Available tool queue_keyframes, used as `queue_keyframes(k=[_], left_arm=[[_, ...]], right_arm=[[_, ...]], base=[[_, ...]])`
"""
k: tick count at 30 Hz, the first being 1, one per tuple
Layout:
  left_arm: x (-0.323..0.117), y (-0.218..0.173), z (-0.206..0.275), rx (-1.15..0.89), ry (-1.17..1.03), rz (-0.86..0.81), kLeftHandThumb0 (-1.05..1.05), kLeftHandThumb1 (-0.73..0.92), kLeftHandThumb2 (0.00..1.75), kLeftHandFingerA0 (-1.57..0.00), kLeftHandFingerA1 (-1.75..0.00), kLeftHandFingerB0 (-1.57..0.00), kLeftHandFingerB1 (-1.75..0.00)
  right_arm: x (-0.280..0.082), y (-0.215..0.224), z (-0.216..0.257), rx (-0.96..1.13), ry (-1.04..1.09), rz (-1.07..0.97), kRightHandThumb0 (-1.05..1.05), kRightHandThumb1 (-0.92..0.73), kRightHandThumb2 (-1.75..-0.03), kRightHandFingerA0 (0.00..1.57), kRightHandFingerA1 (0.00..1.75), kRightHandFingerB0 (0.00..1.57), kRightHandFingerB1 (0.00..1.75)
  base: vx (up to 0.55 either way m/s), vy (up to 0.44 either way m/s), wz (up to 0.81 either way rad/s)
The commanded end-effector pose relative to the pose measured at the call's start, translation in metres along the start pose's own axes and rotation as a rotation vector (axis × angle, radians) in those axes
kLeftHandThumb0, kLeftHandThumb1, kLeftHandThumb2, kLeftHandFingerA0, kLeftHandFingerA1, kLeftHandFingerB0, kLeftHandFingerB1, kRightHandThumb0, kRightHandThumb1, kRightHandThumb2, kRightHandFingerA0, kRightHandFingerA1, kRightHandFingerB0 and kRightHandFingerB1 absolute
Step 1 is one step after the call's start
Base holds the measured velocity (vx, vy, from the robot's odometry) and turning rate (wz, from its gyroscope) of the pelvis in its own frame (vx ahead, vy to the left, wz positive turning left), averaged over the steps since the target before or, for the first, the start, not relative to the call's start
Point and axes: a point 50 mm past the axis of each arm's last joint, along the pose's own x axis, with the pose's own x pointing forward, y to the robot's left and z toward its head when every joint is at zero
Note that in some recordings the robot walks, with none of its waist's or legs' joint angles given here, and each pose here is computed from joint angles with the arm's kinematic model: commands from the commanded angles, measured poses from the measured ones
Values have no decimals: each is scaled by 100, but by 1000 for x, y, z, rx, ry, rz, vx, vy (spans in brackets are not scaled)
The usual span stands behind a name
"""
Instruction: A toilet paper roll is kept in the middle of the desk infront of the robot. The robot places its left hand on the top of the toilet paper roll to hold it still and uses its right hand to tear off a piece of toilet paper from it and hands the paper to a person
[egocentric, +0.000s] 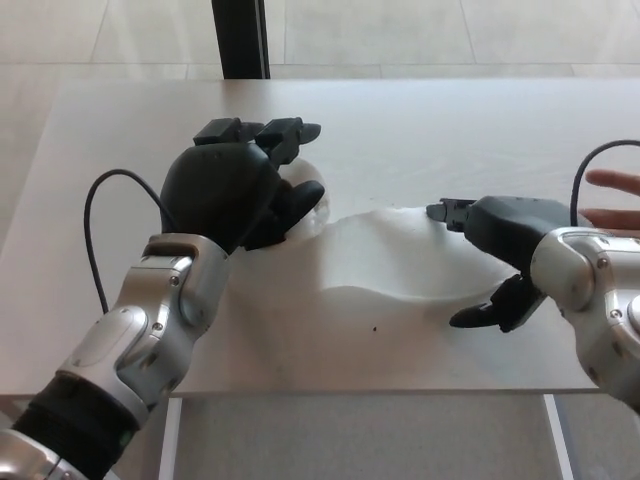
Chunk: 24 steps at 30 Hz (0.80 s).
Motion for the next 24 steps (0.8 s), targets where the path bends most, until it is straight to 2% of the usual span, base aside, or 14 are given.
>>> queue_keyframes(k=[1,4,6,7,9,12,15,16,17,19,20,21,22,24], left_arm=[[-18,-29,-19,35,99,-145,-34,79,70,-22,-40,-30,-38],[-18,-31,-19,31,106,-149,-34,79,70,-23,-39,-31,-38],[-18,-31,-18,32,108,-151,-35,79,69,-23,-40,-31,-38],[-19,-33,-17,29,111,-153,-35,79,70,-22,-41,-31,-39],[-19,-35,-16,25,110,-151,-36,78,71,-23,-42,-31,-39],[-19,-38,-14,16,120,-147,-35,78,73,-24,-42,-30,-39],[-18,-39,-13,13,124,-143,-35,78,72,-24,-41,-31,-39],[-18,-40,-12,12,124,-145,-35,79,72,-24,-42,-30,-39],[-18,-40,-12,6,122,-142,-36,79,72,-24,-41,-31,-40],[-18,-40,-12,2,119,-139,-36,79,70,-25,-41,-31,-40],[-18,-40,-12,1,116,-134,-36,79,69,-25,-42,-32,-40],[-18,-40,-12,0,117,-134,-35,78,71,-24,-43,-31,-40],[-18,-40,-13,-1,119,-135,-35,78,72,-23,-43,-31,-40],[-19,-41,-13,-8,124,-137,-35,77,74,-22,-44,-30,-41]], right_arm=[[4,10,-3,-51,62,-139,-58,-36,-73,0,25,8,33],[8,21,0,-73,62,-227,-59,-35,-72,2,40,10,40],[9,25,1,-62,57,-252,-34,-27,-86,6,56,0,49],[10,32,3,-8,55,-302,-53,-48,-55,21,55,25,34],[11,36,3,33,55,-332,-56,-39,-72,26,59,22,46],[13,46,7,42,67,-409,-45,-51,-55,54,96,27,38],[16,51,8,31,62,-456,-45,-49,-77,85,119,21,49],[16,52,9,39,66,-474,-35,-58,-60,89,141,28,43],[17,52,11,43,51,-508,-41,-56,-74,102,147,36,53],[18,53,12,23,48,-531,-29,-64,-64,94,165,40,47],[18,52,13,2,43,-547,-31,-49,-92,124,136,42,60],[18,51,15,2,21,-571,-28,-63,-62,96,174,76,67],[18,51,16,5,8,-584,-37,-42,-88,127,140,83,80],[18,51,16,18,-10,-589,-38,-41,-87,127,140,83,80]], base=[[0,0,0],[0,0,0],[0,0,0],[0,0,0],[0,0,0],[0,0,0],[0,0,0],[0,0,0],[0,0,0],[0,0,0],[0,0,0],[0,0,0],[0,0,0],[0,0,0]])
